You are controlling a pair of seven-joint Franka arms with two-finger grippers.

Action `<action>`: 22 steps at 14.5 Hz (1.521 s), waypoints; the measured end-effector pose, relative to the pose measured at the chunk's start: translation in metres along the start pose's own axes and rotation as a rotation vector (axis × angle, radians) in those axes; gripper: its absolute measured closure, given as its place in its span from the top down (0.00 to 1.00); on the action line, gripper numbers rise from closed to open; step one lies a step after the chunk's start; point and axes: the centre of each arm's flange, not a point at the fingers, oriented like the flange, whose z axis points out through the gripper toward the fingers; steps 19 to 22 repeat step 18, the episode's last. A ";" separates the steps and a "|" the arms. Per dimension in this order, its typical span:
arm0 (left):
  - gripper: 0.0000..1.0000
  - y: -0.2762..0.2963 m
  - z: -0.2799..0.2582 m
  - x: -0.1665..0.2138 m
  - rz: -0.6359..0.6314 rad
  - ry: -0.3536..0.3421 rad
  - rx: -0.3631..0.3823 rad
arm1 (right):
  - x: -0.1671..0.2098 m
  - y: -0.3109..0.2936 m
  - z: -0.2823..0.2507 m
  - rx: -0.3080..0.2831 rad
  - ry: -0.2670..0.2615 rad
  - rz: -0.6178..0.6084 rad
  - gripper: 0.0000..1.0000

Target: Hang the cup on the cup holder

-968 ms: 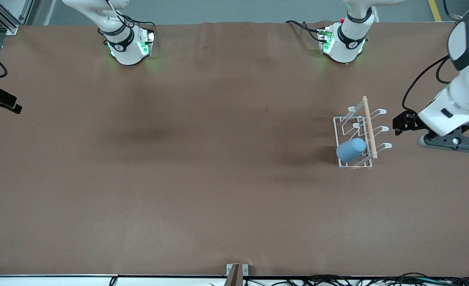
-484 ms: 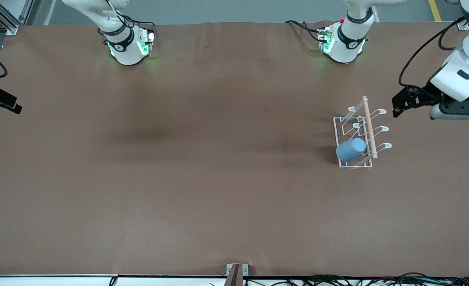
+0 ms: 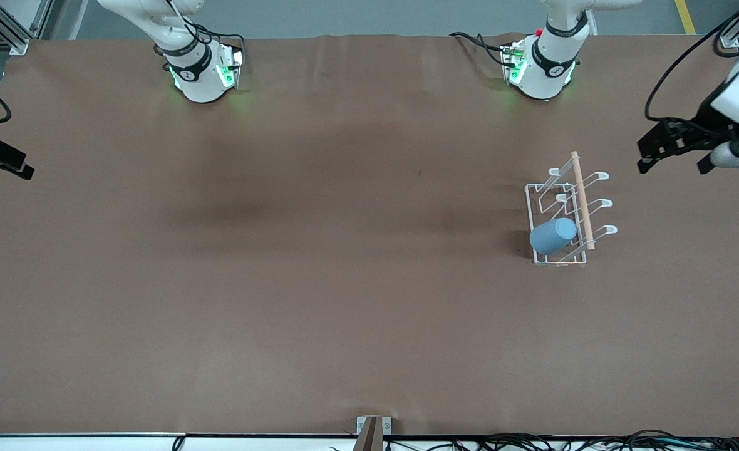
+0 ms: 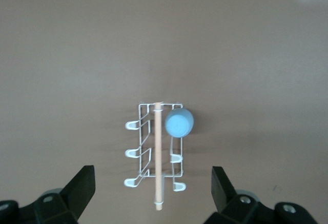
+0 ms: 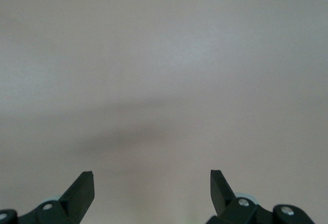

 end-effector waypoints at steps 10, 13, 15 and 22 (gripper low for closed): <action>1.00 -0.008 -0.018 -0.010 -0.001 -0.078 0.003 | 0.002 0.001 -0.002 -0.004 0.020 0.000 1.00; 1.00 -0.008 -0.010 -0.007 -0.005 -0.092 0.004 | 0.003 0.001 -0.002 -0.004 0.026 -0.001 1.00; 1.00 -0.008 -0.006 -0.005 -0.006 -0.100 0.005 | 0.003 0.001 -0.002 -0.004 0.026 -0.001 1.00; 1.00 -0.008 -0.004 -0.004 -0.007 -0.103 0.005 | 0.003 0.001 -0.002 -0.004 0.026 -0.001 1.00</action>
